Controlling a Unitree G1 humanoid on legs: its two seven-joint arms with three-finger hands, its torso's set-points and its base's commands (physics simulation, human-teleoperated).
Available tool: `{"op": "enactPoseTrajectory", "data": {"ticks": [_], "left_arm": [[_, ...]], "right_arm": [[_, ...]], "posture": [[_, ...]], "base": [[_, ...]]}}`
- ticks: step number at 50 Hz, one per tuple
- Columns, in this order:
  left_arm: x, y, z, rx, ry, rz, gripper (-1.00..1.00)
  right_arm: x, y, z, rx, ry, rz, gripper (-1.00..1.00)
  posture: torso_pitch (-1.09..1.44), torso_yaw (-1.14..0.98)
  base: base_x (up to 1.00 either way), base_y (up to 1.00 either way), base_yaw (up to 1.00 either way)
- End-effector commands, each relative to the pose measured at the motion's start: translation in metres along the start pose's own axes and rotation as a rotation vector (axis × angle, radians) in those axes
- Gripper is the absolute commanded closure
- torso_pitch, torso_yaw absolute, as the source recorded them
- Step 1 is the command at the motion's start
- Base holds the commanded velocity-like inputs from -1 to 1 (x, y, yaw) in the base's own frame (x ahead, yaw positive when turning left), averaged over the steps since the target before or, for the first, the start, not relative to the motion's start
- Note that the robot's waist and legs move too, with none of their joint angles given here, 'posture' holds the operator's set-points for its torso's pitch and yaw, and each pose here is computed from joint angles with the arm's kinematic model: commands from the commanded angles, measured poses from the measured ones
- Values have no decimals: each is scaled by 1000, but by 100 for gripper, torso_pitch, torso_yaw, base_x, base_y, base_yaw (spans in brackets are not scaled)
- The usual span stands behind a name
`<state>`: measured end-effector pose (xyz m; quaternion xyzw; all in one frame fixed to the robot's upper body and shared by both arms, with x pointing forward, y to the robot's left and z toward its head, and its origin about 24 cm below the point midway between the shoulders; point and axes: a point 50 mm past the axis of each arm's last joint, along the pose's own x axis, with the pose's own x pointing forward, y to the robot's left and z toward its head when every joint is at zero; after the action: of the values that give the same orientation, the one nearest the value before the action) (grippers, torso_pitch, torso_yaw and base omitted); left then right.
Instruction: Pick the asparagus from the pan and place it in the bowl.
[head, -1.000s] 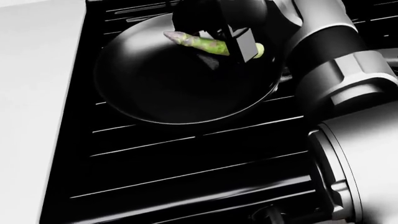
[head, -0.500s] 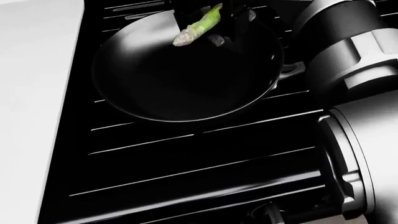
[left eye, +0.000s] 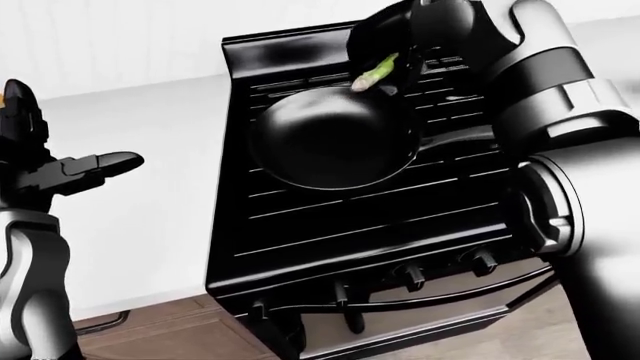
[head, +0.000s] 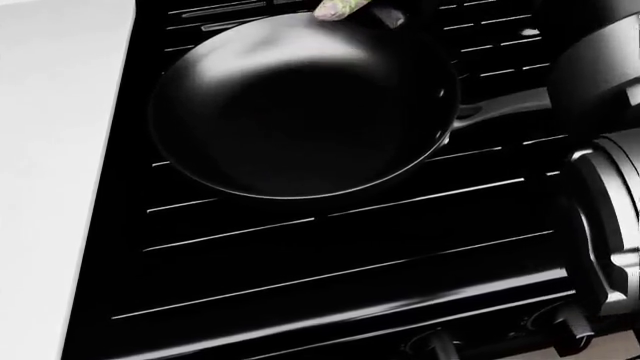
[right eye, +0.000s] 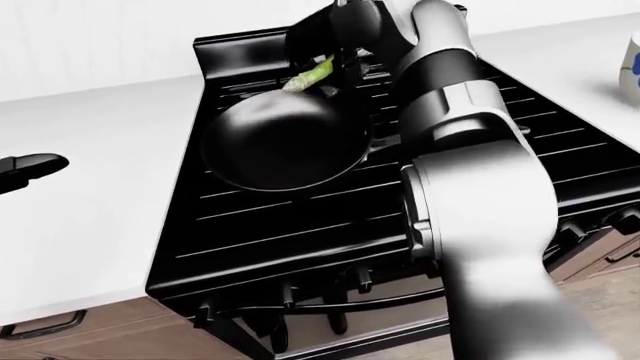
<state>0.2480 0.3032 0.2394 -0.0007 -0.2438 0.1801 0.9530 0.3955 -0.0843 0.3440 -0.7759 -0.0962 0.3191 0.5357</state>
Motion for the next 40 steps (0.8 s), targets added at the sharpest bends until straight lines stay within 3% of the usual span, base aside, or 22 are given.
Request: {"op": "enactPoseTrajectory", "data": {"ticks": [1,19,40], "left_arm": [[2,0,18,9,-88,-5,-100],[3,-1,25,13,-101,-7,-100],[3,-1,28,15,-108,-9,-100]], "right_arm": [[-16,-23,-1,-27,15,-94,100],[-39,-16,-31,-1,71,-140,100],[-49,-18,-39,24,99,-161,100]], "posture": [[0,0],[0,0],[0,0]], "base": [[0,0,0],[0,0,0],[0,-5,0]]}}
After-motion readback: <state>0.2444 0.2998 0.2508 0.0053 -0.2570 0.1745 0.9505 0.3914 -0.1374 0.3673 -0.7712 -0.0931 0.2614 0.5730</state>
